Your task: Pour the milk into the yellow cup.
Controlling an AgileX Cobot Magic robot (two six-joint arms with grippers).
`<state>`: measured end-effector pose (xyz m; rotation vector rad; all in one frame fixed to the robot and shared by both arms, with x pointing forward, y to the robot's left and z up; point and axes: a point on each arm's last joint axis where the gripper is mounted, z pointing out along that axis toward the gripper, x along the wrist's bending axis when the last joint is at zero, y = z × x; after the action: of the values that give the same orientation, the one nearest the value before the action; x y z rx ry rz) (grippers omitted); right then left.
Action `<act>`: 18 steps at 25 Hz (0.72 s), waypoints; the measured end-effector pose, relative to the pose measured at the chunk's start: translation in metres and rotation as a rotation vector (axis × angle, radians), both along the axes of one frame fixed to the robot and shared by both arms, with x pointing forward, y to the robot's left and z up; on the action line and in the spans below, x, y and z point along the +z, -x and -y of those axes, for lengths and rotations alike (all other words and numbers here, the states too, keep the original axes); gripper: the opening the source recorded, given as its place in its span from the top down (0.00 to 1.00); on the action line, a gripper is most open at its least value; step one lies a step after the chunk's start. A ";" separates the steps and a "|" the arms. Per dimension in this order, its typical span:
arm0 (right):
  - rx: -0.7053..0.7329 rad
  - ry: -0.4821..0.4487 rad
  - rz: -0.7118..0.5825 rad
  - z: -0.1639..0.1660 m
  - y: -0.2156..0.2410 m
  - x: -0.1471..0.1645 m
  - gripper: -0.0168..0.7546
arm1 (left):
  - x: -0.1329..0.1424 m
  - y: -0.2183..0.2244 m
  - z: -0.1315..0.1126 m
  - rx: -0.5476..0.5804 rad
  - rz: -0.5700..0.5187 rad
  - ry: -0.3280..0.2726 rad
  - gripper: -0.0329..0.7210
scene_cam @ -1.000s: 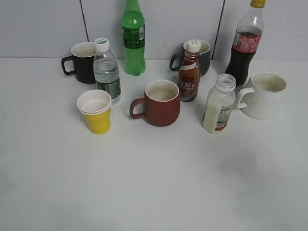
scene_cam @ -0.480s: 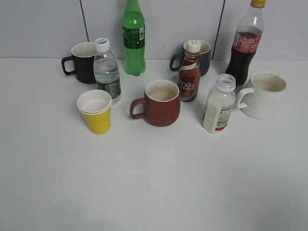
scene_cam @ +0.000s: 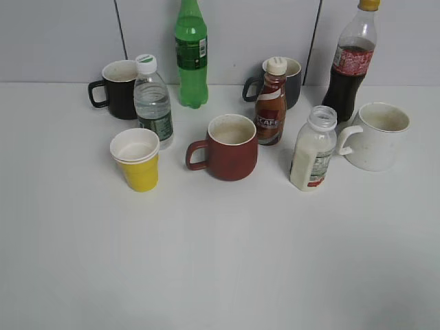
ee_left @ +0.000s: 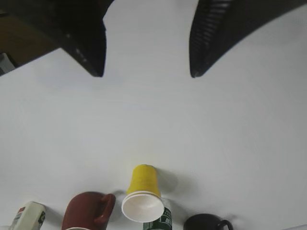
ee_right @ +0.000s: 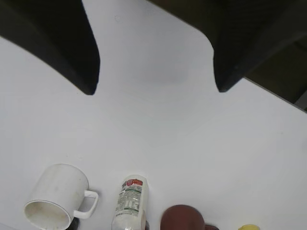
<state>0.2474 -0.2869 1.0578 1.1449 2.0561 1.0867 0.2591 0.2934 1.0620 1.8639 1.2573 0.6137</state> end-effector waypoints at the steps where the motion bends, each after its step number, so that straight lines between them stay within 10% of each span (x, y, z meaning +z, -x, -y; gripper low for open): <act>1: 0.000 0.000 0.000 0.000 0.000 0.000 0.26 | 0.000 0.000 0.000 0.000 0.000 0.000 0.40; 18: -0.127 -0.003 0.007 0.001 -0.001 0.000 0.26 | 0.000 0.001 -0.003 0.133 0.009 0.003 0.41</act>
<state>0.2482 -0.2882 1.0581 1.2533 1.9479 1.0306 0.2583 0.2966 1.0622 1.7836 1.3831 0.6903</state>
